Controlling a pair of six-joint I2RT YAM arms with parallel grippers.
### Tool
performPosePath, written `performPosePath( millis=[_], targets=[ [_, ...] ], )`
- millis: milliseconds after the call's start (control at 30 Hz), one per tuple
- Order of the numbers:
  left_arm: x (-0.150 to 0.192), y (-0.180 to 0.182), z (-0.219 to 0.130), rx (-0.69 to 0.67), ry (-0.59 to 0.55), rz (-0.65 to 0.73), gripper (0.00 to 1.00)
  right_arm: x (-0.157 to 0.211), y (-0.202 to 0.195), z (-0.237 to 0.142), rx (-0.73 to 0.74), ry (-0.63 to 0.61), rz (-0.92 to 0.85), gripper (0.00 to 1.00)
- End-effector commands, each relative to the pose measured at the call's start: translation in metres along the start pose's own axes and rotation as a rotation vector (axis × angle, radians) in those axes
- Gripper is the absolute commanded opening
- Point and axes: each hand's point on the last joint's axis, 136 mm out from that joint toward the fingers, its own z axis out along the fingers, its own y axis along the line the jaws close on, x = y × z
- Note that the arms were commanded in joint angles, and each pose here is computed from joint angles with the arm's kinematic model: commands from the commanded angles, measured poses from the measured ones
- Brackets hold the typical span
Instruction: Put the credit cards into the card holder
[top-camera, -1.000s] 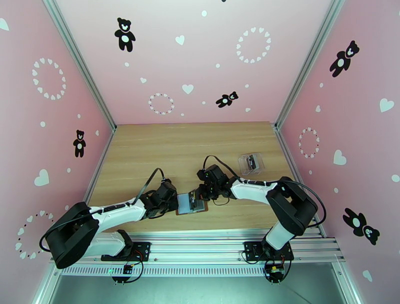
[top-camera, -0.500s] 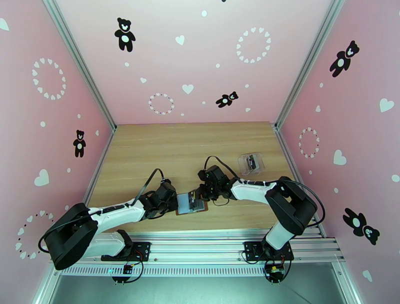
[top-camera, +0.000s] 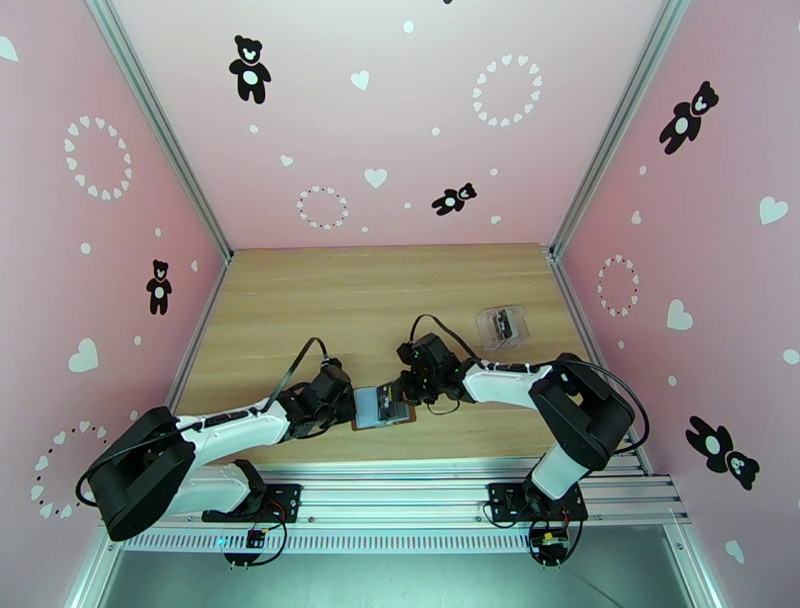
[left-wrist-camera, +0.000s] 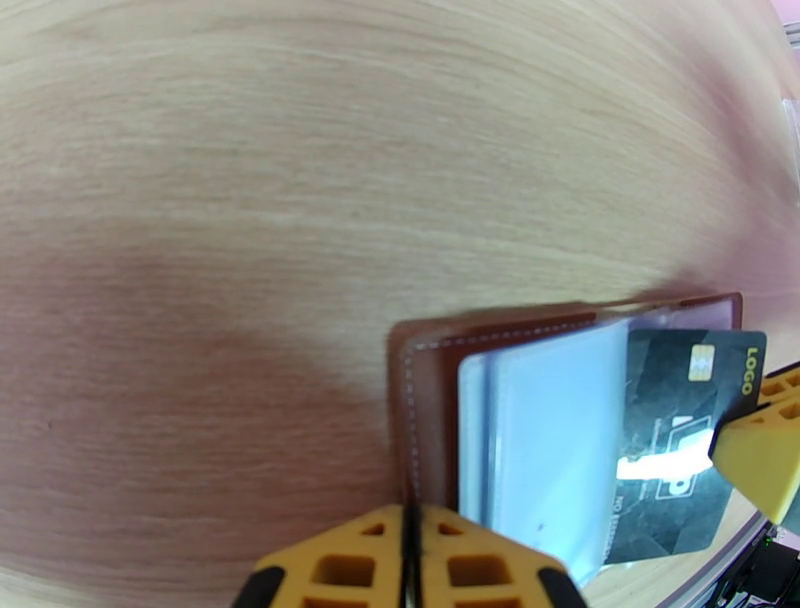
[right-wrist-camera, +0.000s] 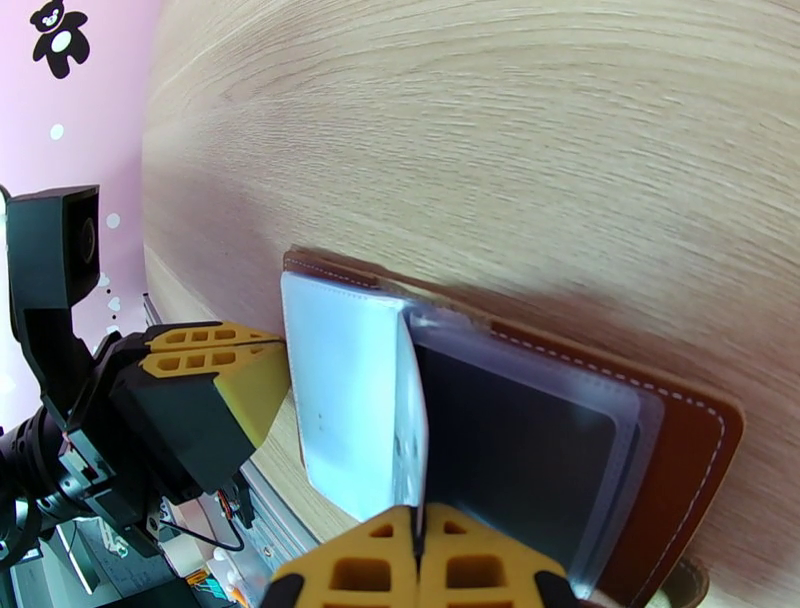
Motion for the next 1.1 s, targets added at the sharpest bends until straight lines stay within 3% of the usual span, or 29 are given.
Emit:
performPosePath(
  millis=[0,1067],
  targets=[
    [0.013,0.025,0.004,-0.079,0.035,0.003,0.1,0.016,-0.012,0.002,0.042,0.043,0.019,0.0],
    [0.017,0.028,0.013,-0.1,0.06,0.003,0.09,0.027,-0.026,0.014,0.081,0.09,0.026,0.0]
  ],
)
